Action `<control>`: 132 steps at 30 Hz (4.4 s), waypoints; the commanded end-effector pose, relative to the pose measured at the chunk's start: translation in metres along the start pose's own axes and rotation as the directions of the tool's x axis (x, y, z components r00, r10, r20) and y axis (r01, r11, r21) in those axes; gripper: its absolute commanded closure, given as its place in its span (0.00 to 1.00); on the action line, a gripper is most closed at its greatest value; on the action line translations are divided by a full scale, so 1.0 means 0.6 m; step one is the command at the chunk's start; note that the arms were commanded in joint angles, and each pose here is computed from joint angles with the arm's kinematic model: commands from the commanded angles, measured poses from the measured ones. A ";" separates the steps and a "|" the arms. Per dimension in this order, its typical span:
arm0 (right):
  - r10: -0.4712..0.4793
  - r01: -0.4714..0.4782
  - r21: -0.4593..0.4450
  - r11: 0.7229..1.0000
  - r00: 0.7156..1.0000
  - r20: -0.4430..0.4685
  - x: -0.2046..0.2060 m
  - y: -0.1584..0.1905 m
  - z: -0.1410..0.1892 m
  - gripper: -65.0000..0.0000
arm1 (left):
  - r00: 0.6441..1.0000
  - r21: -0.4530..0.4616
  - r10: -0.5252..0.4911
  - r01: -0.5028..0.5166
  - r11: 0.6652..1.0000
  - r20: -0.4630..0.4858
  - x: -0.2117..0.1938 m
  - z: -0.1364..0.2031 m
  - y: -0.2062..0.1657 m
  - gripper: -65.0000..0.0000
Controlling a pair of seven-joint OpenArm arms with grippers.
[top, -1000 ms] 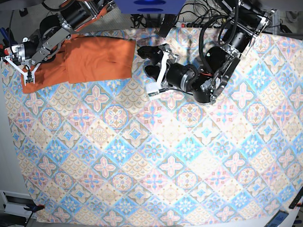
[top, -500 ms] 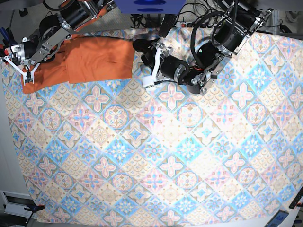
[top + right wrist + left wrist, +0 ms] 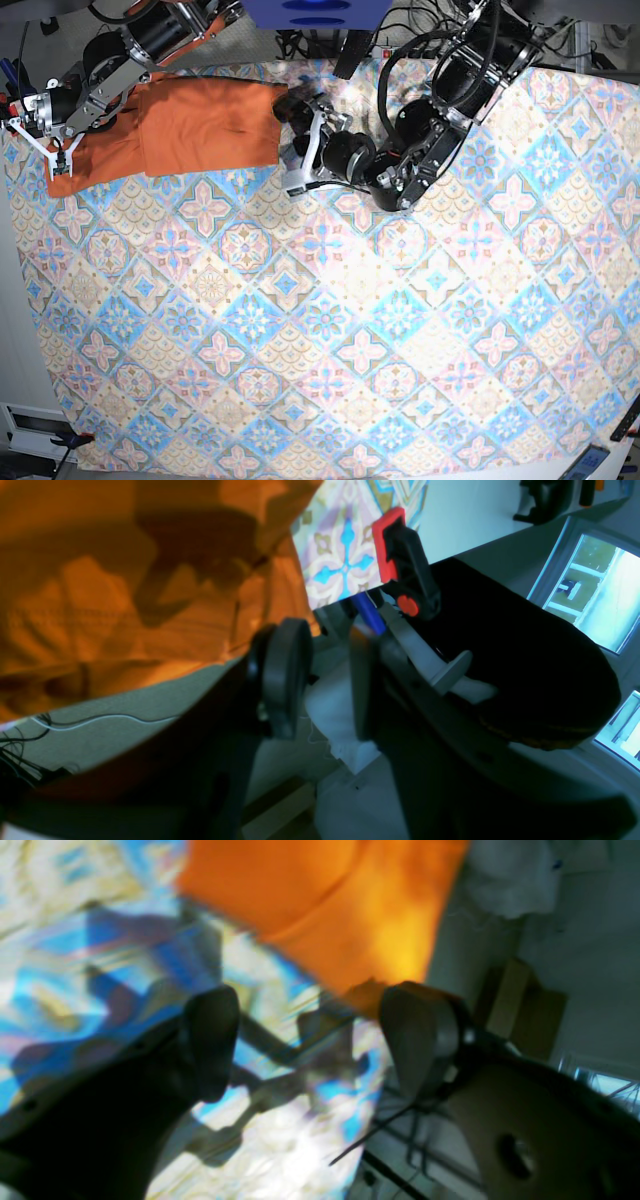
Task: Fold the T-shirt properly
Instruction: 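Release the shirt with the left gripper and press along its folded edge, then drag the shirt end with the left gripper to unroll it flat, then grasp the shirt end with the right gripper and push it inward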
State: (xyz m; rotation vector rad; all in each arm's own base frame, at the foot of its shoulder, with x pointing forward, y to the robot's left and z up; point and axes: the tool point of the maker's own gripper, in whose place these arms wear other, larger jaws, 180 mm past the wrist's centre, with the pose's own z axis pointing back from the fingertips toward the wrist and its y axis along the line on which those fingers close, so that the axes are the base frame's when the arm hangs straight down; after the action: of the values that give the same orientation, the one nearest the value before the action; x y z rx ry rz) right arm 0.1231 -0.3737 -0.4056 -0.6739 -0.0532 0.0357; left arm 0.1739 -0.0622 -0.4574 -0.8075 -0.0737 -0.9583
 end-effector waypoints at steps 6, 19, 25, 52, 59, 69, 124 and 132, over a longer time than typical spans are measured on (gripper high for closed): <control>-0.006 0.006 -0.036 0.999 1.000 0.008 0.006 -0.020 0.006 0.74 | 0.998 0.000 -0.054 0.054 0.999 -0.039 0.025 -0.035 0.005 0.30; -0.007 0.007 -0.038 0.999 1.000 0.009 0.006 -0.020 0.006 0.74 | 0.990 -0.050 -0.122 0.119 0.992 -0.069 0.044 -0.065 -0.014 0.31; -0.006 0.006 -0.038 0.999 1.000 0.008 0.005 -0.021 0.006 0.74 | 0.990 -0.056 -0.095 0.090 0.994 -0.100 0.038 -0.086 -0.011 0.50; -0.013 0.013 -0.040 0.999 1.000 0.003 0.003 -0.023 0.006 0.74 | 0.999 0.046 -0.020 0.018 0.999 0.049 0.065 -0.006 0.064 0.88; -0.029 0.030 -0.068 0.997 0.999 0.022 0.009 -0.039 0.017 0.73 | 1.000 0.140 0.029 -0.030 0.990 0.009 0.004 0.051 0.130 0.88; -0.046 0.049 -0.080 0.996 0.998 0.046 0.029 -0.049 0.026 0.73 | 0.990 0.272 0.126 -0.104 0.957 -0.066 -0.113 0.142 0.206 0.88; 0.203 -0.193 -0.061 0.979 0.925 0.320 0.269 0.053 0.173 0.62 | 0.813 0.606 -0.005 -0.430 0.669 0.582 -0.137 0.568 0.258 0.35; 0.181 -0.189 -0.010 0.982 0.921 0.344 0.291 0.068 0.184 0.38 | 0.867 0.700 0.066 -0.442 0.561 0.495 -0.216 0.577 0.273 0.35</control>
State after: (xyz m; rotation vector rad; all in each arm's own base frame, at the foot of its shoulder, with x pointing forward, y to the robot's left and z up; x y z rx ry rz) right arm 0.2845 -0.2569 -0.3504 -0.6067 -0.3066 0.3554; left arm 0.3087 0.2964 -0.3722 -0.1492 -0.6619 -0.3369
